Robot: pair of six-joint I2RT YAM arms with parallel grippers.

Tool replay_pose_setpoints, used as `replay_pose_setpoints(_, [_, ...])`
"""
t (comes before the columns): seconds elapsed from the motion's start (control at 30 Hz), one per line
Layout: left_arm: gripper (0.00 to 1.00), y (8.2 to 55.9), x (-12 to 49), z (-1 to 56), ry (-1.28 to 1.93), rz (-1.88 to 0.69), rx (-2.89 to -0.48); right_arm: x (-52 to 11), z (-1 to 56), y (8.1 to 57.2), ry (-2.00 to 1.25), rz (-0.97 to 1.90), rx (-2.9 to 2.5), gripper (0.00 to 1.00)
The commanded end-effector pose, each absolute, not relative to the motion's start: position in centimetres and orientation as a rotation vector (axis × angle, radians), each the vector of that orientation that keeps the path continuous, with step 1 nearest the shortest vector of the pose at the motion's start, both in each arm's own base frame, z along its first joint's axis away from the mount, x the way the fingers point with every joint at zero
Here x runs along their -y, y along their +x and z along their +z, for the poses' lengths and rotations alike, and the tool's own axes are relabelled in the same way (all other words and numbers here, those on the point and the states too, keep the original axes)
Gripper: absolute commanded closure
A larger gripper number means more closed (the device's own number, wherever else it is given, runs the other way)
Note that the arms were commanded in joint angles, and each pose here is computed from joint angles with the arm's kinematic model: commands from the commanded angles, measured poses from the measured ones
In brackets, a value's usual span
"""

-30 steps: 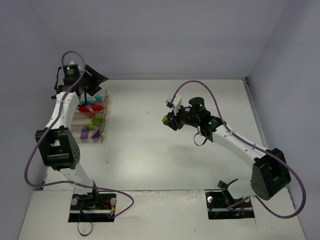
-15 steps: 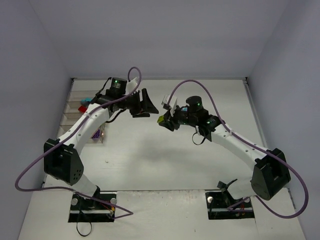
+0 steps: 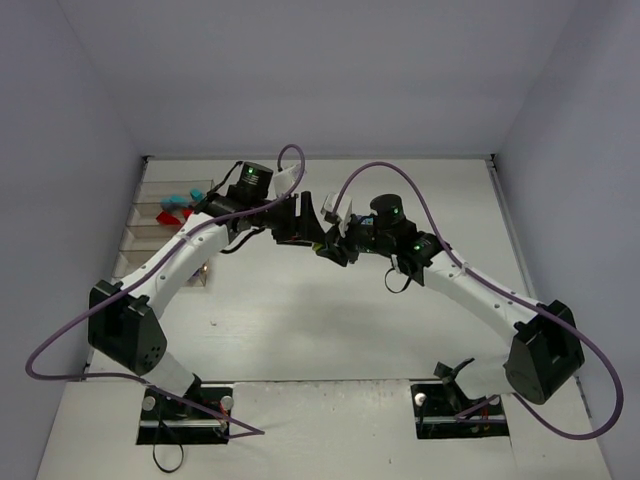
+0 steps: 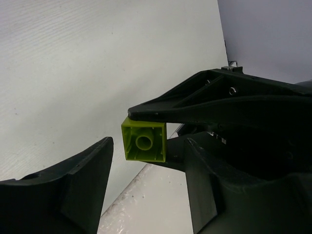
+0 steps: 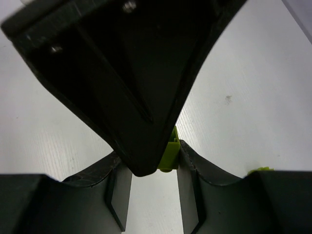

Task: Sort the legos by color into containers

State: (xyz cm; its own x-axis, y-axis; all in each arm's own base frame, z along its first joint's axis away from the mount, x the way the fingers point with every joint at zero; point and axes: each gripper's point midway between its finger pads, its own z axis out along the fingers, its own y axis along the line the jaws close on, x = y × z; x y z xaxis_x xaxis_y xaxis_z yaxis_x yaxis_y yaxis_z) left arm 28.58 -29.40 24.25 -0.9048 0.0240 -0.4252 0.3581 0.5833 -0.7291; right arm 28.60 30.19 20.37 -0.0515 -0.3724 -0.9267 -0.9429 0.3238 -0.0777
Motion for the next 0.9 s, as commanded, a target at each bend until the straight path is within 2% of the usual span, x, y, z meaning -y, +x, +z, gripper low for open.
replay_pose_setpoints(0.0, [0.47, 28.5, 29.6, 26.8, 0.38, -1.217, -2.344, -31.1, 25.4, 28.2, -1.206, 0.737, -1.446, 0.92])
replay_pose_setpoints(0.13, [0.53, 28.7, 30.0, 27.0, 0.386, -1.218, -2.327, -31.1, 25.5, 28.0, -1.207, 0.74, -1.444, 0.92])
replay_pose_setpoints(0.23, [0.65, 28.2, 30.4, 27.1, 0.415, -1.232, -2.32, -31.1, 25.6, 27.9, -1.205, 0.737, -1.44, 0.92])
replay_pose_setpoints(0.27, [0.7, 28.2, 30.4, 27.1, 0.417, -1.231, -2.319, -31.0, 25.6, 27.9, -1.204, 0.736, -1.441, 0.91])
replay_pose_setpoints(0.3, [0.86, 28.3, 30.3, 27.2, 0.414, -1.221, -2.311, -31.0, 25.6, 27.9, -1.2, 0.73, -1.442, 0.91])
replay_pose_setpoints(0.4, [1.0, 28.3, 30.1, 27.2, 0.406, -1.209, -2.299, -30.8, 25.6, 28.1, -1.192, 0.716, -1.449, 0.83])
replay_pose_setpoints(0.43, [1.0, 28.3, 30.0, 26.9, 0.398, -1.2, -2.307, -30.7, 25.6, 28.1, -1.188, 0.712, -1.452, 0.79])
replay_pose_setpoints(0.47, [1.0, 28.3, 29.9, 27.0, 0.396, -1.196, -2.306, -30.6, 25.5, 28.1, -1.186, 0.708, -1.456, 0.67])
replay_pose_setpoints(0.53, [1.0, 28.3, 29.8, 26.9, 0.391, -1.187, -2.307, -30.4, 25.4, 28.5, -1.165, 0.691, -1.474, 0.54])
replay_pose_setpoints(0.57, [1.0, 28.4, 29.7, 26.7, 0.386, -1.176, -2.31, -30.3, 25.2, 28.6, -1.161, 0.687, -1.481, 0.44])
replay_pose_setpoints(0.63, [1.0, 28.6, 29.5, 26.4, 0.38, -1.161, -2.316, -30.1, 25.1, 28.7, -1.149, 0.679, -1.492, 0.36])
replay_pose_setpoints(0.67, [1.0, 28.8, 29.4, 26.2, 0.373, -1.149, -2.319, -30.0, 24.9, 28.7, -1.143, 0.678, -1.502, 0.28])
replay_pose_setpoints(0.77, [1.0, 29.3, 28.7, 26.1, 0.355, -1.125, -2.316, -29.4, 24.4, 29.0, -1.108, 0.658, -1.539, 0.18])
replay_pose_setpoints(0.87, [1.0, 30.1, 27.7, 26.1, 0.323, -1.095, -2.307, -28.4, 23.6, 29.9, -1.043, 0.632, -1.601, 0.17])
